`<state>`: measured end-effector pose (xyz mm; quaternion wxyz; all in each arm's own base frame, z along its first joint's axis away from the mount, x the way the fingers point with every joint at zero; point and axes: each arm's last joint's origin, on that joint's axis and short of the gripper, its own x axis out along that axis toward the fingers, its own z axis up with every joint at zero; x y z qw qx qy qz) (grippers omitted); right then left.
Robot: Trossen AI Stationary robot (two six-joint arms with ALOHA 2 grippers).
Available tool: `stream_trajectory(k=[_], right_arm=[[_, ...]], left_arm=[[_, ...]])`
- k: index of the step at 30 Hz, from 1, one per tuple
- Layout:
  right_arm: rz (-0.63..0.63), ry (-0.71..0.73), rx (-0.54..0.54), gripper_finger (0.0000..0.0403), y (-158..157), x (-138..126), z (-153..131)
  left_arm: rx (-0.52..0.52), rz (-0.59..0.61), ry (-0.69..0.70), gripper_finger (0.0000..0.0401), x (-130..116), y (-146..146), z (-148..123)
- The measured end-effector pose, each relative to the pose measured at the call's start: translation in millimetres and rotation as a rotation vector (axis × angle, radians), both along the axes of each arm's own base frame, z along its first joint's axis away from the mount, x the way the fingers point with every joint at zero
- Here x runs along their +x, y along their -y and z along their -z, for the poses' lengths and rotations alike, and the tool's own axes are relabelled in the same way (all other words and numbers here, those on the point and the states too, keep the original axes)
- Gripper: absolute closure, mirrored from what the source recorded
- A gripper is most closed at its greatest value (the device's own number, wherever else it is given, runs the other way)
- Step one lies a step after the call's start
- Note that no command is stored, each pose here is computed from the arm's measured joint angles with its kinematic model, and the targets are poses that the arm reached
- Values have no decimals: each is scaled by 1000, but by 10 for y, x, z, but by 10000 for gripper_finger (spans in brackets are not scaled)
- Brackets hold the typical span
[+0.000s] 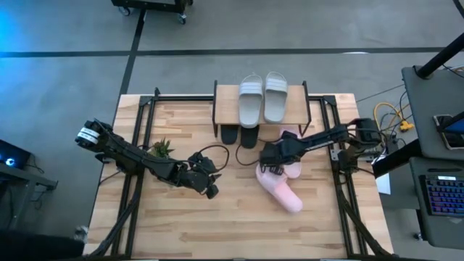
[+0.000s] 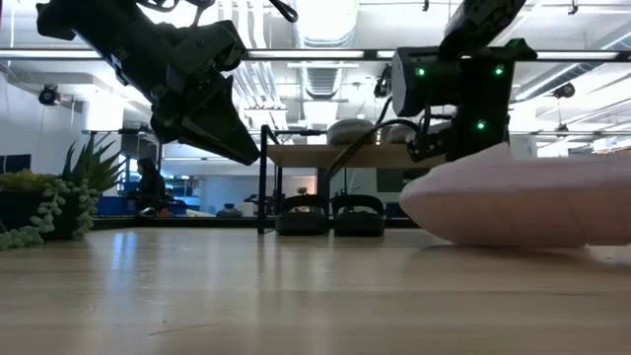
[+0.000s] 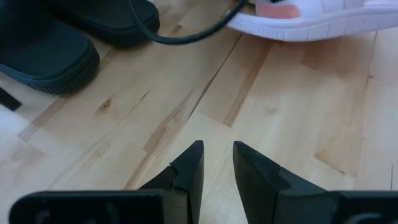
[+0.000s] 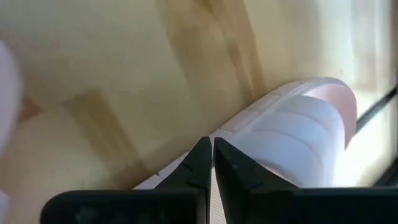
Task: Pick and place slides into the shelf
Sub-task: Move the pink right slipper to the top right of the table, then move the pink left slipper to the top right of the table
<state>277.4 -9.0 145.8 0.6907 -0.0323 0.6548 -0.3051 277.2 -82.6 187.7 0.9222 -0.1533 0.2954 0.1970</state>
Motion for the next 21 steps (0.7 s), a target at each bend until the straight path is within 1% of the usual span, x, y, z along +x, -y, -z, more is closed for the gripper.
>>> stream_trajectory(k=[3,6,8,11,15,16,18,21], right_arm=[[32,-17,-13,390,20,-31,-2],[23,-3,-20,390,13,-35,-36],[18,50,-12,390,-10,-12,-107],[12,127,29,390,-80,-19,-265],[-16,247,52,390,-209,-113,-552],[-38,266,57,390,-256,-156,-626],[-132,301,91,390,-386,-248,-778],[-288,338,227,382,-623,-376,-940]], left_arm=[[0,0,0,329,0,0,0],[0,0,0,329,0,0,0],[0,0,0,329,0,0,0],[0,0,-1,329,-1,0,1],[0,0,0,329,0,0,0],[0,0,-1,329,-1,1,1],[0,1,0,329,0,1,0],[1,0,-1,329,-1,0,1]])
